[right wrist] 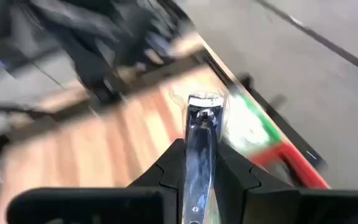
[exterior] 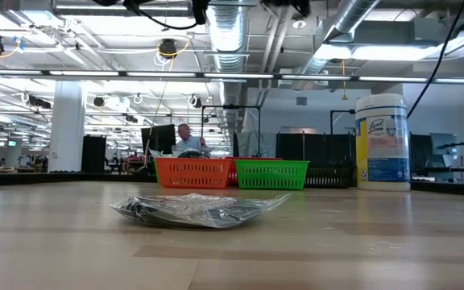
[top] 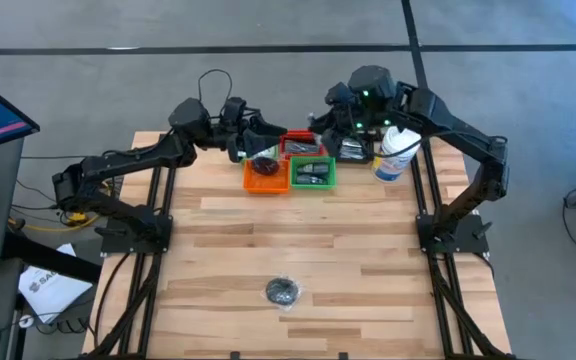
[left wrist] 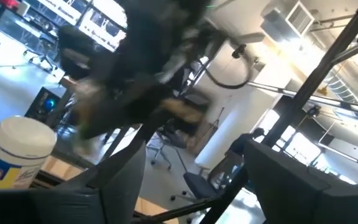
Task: Pick & Place Travel size toiletries
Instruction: Put the nail cutter into the black bin
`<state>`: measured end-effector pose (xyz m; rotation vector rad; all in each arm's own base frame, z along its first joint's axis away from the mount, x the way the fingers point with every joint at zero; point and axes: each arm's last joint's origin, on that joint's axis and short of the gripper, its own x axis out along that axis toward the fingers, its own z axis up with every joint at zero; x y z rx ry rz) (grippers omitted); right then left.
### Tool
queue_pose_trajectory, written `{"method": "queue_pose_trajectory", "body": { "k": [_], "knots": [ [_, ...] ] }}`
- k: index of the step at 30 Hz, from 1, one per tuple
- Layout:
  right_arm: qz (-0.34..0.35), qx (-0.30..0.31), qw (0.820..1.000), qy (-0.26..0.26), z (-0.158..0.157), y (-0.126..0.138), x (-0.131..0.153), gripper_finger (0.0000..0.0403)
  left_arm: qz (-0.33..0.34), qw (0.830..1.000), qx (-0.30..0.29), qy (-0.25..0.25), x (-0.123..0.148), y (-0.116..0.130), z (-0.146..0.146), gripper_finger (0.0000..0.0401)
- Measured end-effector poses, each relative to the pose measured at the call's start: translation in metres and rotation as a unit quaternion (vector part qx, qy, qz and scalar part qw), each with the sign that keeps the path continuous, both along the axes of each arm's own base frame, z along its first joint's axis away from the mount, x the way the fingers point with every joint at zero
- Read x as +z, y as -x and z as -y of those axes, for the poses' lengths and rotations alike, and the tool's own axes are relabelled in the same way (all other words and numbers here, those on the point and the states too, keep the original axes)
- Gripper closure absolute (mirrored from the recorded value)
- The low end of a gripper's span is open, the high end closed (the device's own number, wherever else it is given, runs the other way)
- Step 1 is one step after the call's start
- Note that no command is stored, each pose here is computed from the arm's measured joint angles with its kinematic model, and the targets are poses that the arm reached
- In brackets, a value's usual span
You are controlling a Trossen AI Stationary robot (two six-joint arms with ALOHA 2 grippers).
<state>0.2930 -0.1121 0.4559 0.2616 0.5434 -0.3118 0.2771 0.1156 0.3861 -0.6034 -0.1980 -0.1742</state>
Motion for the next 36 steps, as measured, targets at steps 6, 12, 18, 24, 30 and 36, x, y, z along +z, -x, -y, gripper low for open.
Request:
{"method": "queue_pose_trajectory", "body": {
  "k": [6,12,18,24,30,36],
  "knots": [
    [-0.150,0.002,0.988,0.036,0.032,0.013,-0.029,0.0355,-0.007,1.000,-0.005,0.003,-0.001,-0.001,0.002,0.0150],
    [-0.230,0.033,0.970,0.066,0.067,0.015,-0.054,0.0355,-0.006,1.000,0.006,0.006,-0.001,-0.001,0.001,0.0164],
    [-0.292,0.058,0.952,0.071,0.107,0.012,-0.101,0.0354,-0.002,0.999,0.046,0.016,-0.001,-0.001,-0.001,0.0174],
    [-0.360,0.099,0.925,0.074,0.142,0.028,-0.155,0.0354,0.004,0.995,0.093,0.027,-0.001,-0.001,-0.004,0.0179],
    [-0.398,0.089,0.912,0.040,0.166,0.053,-0.207,0.0354,0.006,0.993,0.113,0.023,0.000,-0.002,-0.002,0.0180],
    [-0.405,0.108,0.906,0.059,0.171,0.067,-0.243,0.0354,0.005,0.993,0.117,0.023,-0.001,-0.003,-0.003,0.0180]
  ]
}}
